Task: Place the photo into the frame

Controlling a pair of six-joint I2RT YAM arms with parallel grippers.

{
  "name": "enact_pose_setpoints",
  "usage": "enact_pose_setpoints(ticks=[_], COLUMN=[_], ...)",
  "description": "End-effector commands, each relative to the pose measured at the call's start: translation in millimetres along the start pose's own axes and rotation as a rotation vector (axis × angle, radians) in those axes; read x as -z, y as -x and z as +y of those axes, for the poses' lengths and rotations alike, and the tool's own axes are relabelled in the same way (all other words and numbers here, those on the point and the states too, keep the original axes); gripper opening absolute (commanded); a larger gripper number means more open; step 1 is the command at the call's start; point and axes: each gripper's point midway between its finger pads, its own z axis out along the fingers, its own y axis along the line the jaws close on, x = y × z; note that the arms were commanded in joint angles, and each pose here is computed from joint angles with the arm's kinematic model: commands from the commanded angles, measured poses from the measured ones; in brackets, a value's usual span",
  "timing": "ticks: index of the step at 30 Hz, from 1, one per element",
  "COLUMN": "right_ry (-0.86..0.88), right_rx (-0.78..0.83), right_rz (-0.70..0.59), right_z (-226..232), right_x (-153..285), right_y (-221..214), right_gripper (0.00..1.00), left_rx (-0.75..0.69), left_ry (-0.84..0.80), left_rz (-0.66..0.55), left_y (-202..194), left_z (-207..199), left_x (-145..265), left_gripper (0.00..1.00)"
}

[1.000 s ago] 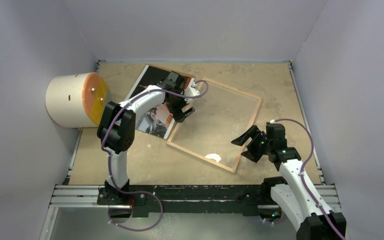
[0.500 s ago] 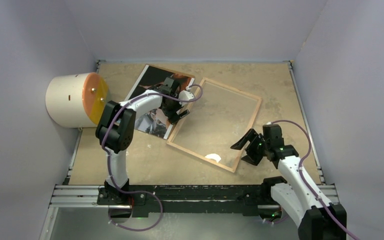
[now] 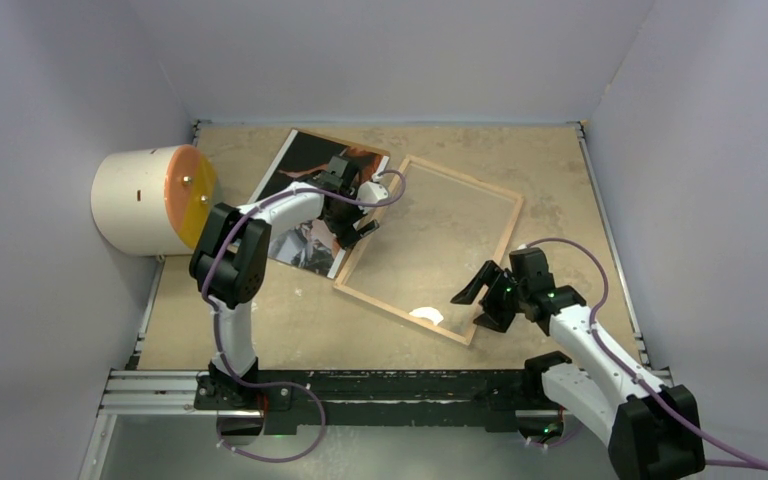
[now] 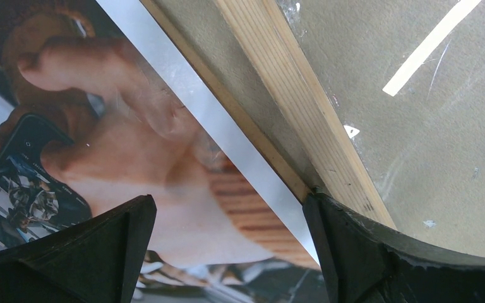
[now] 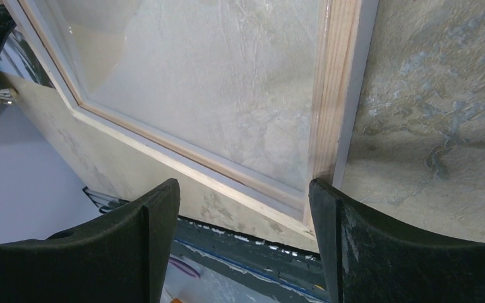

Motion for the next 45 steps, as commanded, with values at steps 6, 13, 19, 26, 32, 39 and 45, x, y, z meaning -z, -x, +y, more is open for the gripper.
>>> enact_pose_setpoints(ticks=[6, 13, 19, 26, 32, 39, 45], right_ry=[-0.046, 0.072, 0.229, 0.281, 0.087, -0.194, -0.357], right_rx=[-0.005, -0.014, -0.01, -0.008, 0.044, 0.065, 0.071], right_rz=[-0.007, -0.023, -0.072, -0.084, -0.211, -0.415, -0.556], right_z=[-9.3, 20.5, 61.7, 72.2, 51.7, 16.5, -9.0], right_x=[-6.9, -3.5, 17.4, 29.3, 37.7, 38.1, 37.1], right_y=[0.7, 6.8, 17.5, 16.4, 42.3, 108.7, 148.5], right_gripper=[0.77, 0.78, 0.8, 0.8, 0.86, 0.98, 0.99], left_rx=[-0.011, -0.029, -0.051, -0.06, -0.055, -0.021, 0.014], left_ry=[-0.051, -0.088, -0.101, -0.085, -0.056, -0.045, -0.041], left_rz=[0.009, 0.018, 0.035, 0.034, 0.019, -0.043, -0.016], left_y=[-5.1, -6.5, -11.1, -10.0, -2.8, 18.5, 17.4], left_z=[-22.9, -41.8, -53.6, -50.3, -37.0, -21.5, -18.7], left_x=[-8.5, -13.6, -16.2, -13.3, -4.8, 11.0, -16.6], left_gripper=[0.96, 0.96, 0.96, 0.96, 0.96, 0.98, 0.98])
